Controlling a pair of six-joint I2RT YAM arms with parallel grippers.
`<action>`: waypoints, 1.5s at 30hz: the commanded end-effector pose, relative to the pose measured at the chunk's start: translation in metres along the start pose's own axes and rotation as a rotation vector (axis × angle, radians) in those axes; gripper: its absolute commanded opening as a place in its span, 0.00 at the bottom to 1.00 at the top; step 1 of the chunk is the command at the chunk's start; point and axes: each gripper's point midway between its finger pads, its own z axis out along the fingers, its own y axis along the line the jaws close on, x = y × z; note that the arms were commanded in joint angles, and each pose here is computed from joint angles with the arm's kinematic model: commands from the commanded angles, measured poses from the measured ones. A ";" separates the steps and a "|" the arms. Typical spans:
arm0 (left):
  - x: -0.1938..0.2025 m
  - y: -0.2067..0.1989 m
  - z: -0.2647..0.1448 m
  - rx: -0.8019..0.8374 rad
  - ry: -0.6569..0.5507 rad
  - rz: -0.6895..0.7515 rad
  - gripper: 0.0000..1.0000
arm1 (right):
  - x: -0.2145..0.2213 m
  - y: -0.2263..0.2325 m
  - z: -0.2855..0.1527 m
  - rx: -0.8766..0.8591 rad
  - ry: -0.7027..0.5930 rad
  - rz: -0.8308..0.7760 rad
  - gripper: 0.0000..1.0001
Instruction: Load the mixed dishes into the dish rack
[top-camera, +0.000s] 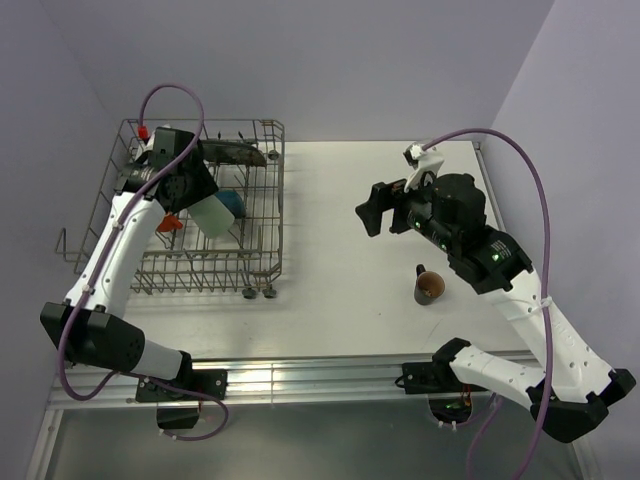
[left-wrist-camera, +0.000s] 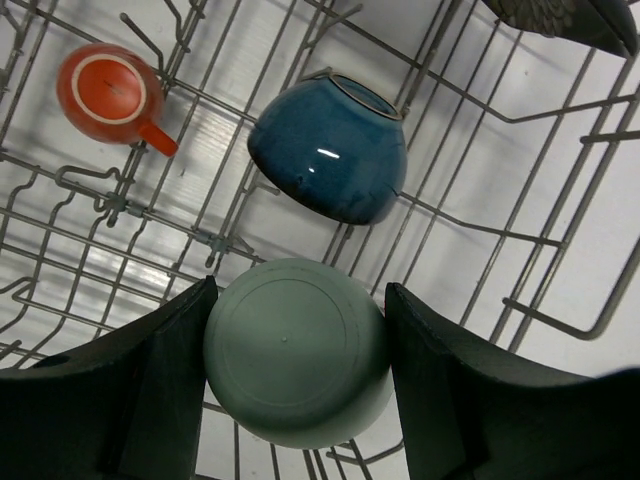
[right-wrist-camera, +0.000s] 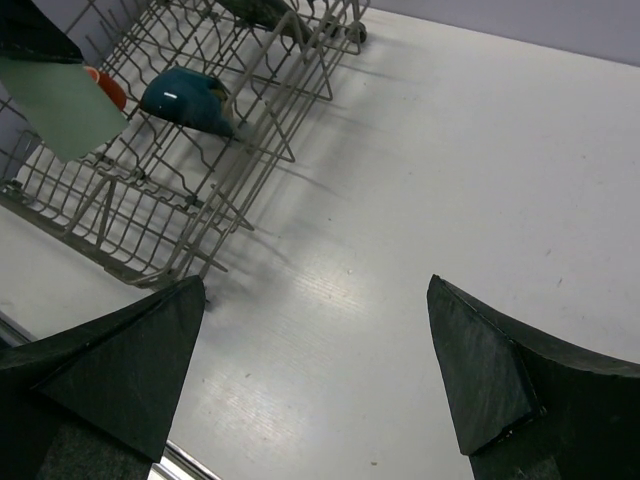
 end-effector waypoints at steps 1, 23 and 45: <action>-0.021 -0.001 -0.001 -0.005 -0.109 0.013 0.00 | 0.004 -0.009 -0.009 0.046 0.006 0.038 1.00; 0.038 -0.004 0.064 -0.089 0.001 0.133 0.00 | 0.006 -0.022 -0.025 0.078 0.004 0.040 1.00; 0.114 -0.002 0.080 -0.124 0.203 0.198 0.48 | 0.116 -0.129 -0.033 0.630 0.371 0.501 1.00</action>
